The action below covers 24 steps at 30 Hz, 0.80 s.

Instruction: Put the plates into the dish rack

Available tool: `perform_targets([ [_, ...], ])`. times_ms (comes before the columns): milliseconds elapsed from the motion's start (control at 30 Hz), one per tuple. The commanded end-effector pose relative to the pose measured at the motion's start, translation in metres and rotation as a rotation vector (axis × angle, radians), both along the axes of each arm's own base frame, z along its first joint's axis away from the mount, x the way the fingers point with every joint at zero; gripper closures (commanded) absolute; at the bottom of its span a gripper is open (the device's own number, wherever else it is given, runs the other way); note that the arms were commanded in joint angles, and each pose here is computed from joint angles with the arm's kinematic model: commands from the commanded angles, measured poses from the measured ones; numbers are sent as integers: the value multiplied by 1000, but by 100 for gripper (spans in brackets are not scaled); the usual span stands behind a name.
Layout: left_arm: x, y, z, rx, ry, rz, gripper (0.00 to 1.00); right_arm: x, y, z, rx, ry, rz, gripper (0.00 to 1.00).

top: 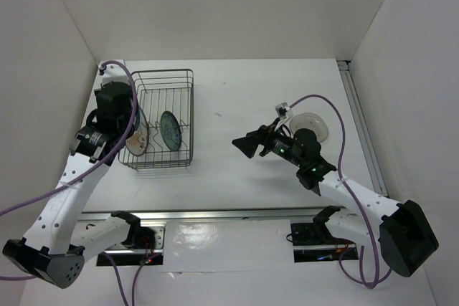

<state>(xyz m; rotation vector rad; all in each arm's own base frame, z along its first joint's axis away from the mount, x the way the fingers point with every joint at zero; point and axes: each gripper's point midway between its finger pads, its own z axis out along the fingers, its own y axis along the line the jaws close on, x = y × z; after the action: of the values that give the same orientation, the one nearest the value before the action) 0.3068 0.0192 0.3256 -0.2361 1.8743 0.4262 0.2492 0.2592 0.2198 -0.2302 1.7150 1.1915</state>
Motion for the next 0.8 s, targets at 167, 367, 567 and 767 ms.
perform_targets([
  [167, 10, 0, 19, 43, -101, 4, 100, -9, 1, 15, -2, -48, 28, 0],
  [367, 19, -5, -10, 80, -55, -28, 100, -11, 1, 18, 3, -56, 39, 0],
  [567, 30, -20, -32, 66, -21, -102, 100, -14, -1, 20, 0, -65, 39, 0],
  [767, 36, -25, -44, 62, 18, -121, 100, -17, -3, 18, -5, -58, 39, 0],
])
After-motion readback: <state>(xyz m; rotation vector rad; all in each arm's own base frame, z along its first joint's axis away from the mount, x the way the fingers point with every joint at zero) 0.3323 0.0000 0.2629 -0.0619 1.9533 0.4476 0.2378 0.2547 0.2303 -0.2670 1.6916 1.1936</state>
